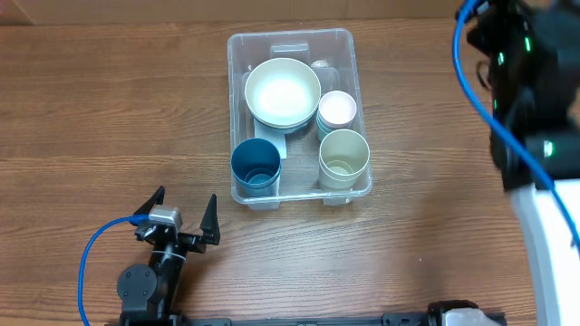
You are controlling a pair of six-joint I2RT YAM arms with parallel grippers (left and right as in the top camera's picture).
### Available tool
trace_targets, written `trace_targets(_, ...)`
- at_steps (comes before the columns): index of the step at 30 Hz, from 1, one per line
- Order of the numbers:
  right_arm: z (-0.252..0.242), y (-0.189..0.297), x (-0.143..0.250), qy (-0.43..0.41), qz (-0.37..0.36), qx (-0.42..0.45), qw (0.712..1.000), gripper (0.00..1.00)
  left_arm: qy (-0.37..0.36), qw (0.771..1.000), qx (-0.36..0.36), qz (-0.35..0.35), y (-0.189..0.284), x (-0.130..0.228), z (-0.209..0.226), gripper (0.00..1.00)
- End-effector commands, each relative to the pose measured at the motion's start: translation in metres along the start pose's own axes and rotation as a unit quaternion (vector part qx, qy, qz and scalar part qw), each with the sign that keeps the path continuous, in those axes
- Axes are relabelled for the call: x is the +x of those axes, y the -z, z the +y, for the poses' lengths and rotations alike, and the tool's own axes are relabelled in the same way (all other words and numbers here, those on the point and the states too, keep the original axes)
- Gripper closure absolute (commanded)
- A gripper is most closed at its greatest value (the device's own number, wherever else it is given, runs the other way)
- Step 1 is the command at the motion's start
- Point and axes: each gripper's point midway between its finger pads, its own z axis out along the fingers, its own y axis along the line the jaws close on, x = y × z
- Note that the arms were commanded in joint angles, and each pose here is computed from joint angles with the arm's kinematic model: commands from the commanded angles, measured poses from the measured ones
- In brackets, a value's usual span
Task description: Pack container
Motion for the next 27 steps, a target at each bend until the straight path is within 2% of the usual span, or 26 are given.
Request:
trace_targets(1,-0.023,0.044,0.006,0.034,-0.042,-0.011,0.998,0.0,-0.014,1.0,0.012,-0.003,0.0,0.0,-0.005,0.0)
trace_targets(6,-0.06,0.107,0.044,0.087,-0.043,-0.064,0.993,0.0,-0.014,1.0,0.012,-0.003,0.0,-0.001,-0.005,0.0)
trace_targets(12,-0.093,0.153,0.092,0.091,-0.127,-0.114,0.981,0.0,-0.014,1.0,0.012,-0.003,0.0,-0.001,-0.005,0.0)
trace_targets(18,-0.13,0.143,0.173,0.099,-0.072,-0.109,0.986,0.0,-0.014,1.0,0.012,-0.003,0.0,-0.001,-0.005,0.0)
trace_targets(22,-0.14,0.147,0.189,0.099,-0.069,-0.108,0.987,0.0,-0.014,1.0,0.012,-0.003,0.0,-0.001,-0.005,0.0)
trace_targets(27,-0.159,0.145,0.226,0.105,0.008,-0.079,0.991,0.0,-0.014,1.0,0.012,-0.003,0.0,-0.001,-0.005,0.0)
